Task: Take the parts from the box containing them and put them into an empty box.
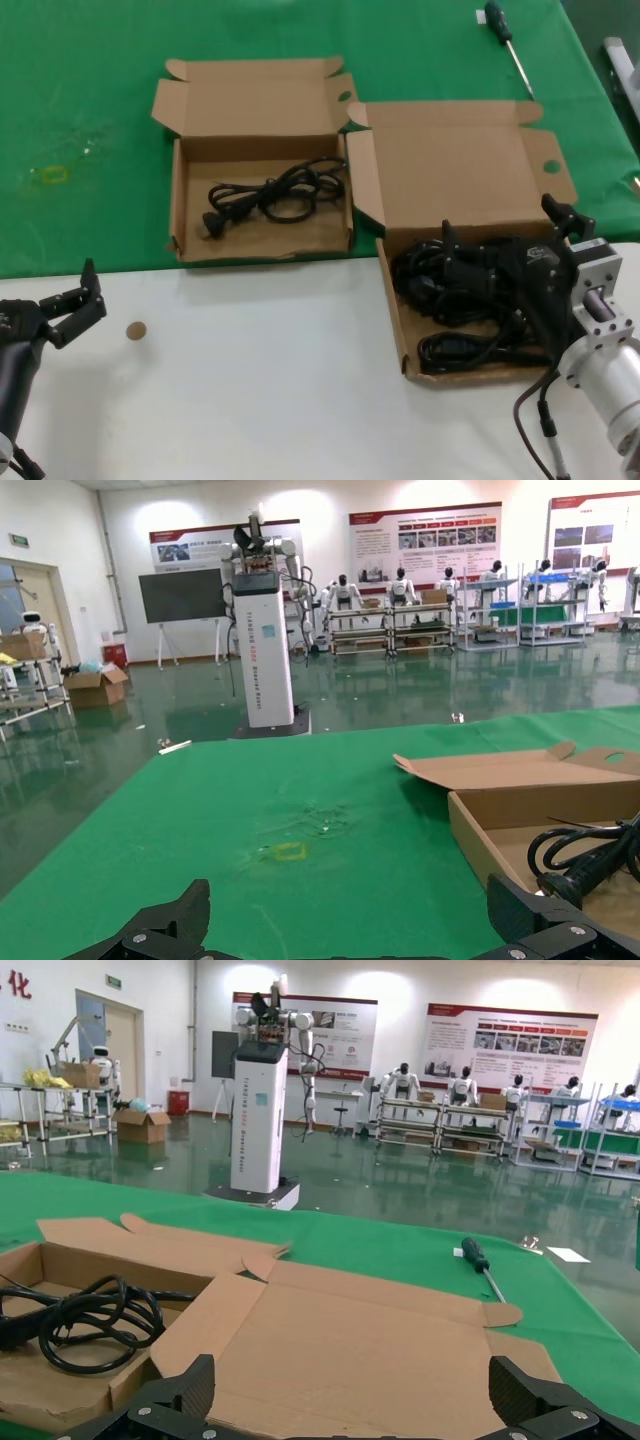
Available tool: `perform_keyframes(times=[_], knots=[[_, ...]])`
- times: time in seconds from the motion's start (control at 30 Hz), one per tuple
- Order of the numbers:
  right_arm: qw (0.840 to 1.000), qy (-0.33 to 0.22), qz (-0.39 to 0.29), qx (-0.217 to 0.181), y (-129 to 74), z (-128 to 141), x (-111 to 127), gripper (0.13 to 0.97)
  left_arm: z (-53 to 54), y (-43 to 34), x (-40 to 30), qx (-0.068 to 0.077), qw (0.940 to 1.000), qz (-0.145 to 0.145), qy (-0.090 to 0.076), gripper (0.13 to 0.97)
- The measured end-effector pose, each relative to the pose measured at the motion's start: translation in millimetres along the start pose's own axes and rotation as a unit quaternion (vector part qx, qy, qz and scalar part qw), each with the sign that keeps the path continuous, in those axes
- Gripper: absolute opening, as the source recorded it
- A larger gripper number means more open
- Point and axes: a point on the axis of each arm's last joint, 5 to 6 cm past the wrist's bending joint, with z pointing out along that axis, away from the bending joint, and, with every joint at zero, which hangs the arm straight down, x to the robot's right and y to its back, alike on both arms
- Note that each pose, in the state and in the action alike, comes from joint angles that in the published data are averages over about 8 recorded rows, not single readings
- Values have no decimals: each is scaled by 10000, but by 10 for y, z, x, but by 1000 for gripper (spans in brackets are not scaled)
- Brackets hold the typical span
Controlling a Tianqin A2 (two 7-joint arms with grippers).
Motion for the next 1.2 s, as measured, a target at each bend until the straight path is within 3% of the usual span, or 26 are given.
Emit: perform_keyframes(times=[1.2], knots=[[10000,0,0,0,0,0,0,966,0,0,0,0,10000,0,0,966]])
